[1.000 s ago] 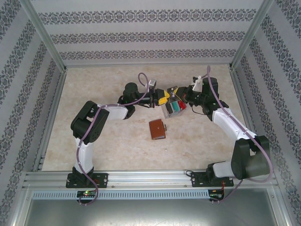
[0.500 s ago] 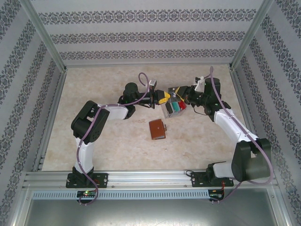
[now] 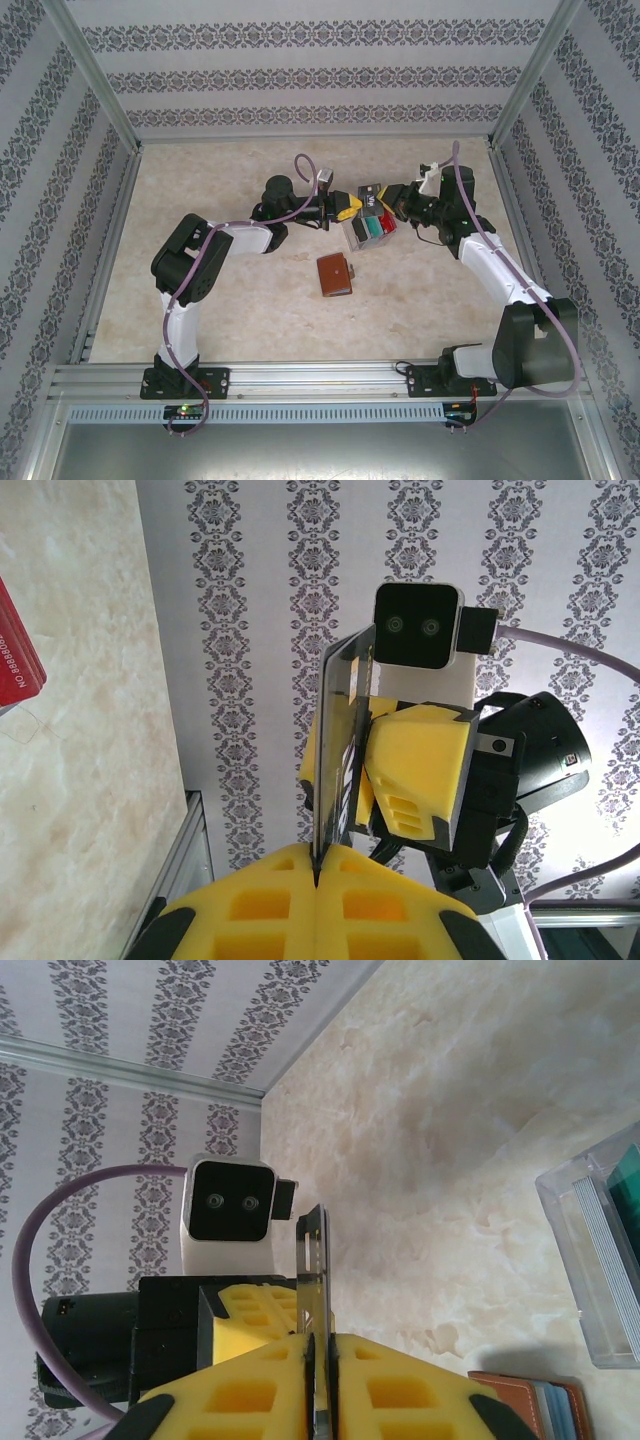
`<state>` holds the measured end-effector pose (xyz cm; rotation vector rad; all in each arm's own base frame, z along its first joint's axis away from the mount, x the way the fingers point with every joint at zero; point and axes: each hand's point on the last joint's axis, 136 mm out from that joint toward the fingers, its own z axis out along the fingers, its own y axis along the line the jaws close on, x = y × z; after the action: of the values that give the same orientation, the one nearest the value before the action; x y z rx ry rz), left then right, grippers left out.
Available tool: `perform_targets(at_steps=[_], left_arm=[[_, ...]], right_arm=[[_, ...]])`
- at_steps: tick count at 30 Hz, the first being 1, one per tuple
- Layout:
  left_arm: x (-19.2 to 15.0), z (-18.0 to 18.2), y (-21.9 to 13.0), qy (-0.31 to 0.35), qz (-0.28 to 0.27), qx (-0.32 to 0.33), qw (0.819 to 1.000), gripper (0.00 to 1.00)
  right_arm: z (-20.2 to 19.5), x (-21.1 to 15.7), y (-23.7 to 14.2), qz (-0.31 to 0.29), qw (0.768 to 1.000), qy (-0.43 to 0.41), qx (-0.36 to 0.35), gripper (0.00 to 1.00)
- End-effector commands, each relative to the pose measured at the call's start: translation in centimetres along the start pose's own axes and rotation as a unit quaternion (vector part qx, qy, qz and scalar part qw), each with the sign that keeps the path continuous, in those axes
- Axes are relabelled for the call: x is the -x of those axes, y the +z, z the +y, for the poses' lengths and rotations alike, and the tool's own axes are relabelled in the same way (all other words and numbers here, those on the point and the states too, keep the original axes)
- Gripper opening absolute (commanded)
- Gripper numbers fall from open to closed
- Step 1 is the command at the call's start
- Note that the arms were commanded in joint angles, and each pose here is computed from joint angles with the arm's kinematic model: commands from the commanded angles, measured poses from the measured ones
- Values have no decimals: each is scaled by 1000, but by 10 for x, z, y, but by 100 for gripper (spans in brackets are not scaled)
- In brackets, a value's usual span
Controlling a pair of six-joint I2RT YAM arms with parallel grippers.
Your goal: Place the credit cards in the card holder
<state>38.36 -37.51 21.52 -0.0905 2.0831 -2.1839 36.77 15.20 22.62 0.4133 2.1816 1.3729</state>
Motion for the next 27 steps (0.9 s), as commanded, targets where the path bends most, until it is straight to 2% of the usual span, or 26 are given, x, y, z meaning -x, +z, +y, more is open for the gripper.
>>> perform_targets(at_steps=[1,10,15,18,22,24,27], left_arm=[[2,2,0,16,5,-1,1000,0],[2,2,0,14,4,-1,1000,0],[2,1,-1,15,2,-2,1000,0],[2,3,-1,14,1,-1,1000,0],[2,3,-1,14,1,-1,1000,0],[3,1,-1,15,1,-3,1000,0],[3,-1,0,17,4,-5,1000,0]], right_arm=[[22,0,-9,1,999,-29,35,15],[23,0,-13,-4,999,-26,38,17],[25,0,-16,-7,999,-27,40,12],[25,0,-16,-7,999,-26,41,16],[27,0,-17,-8,999,-27,43,10],[26,0,-16,-5,999,-27,44,3],[24,-1,-15,-4,999,-24,42,1]])
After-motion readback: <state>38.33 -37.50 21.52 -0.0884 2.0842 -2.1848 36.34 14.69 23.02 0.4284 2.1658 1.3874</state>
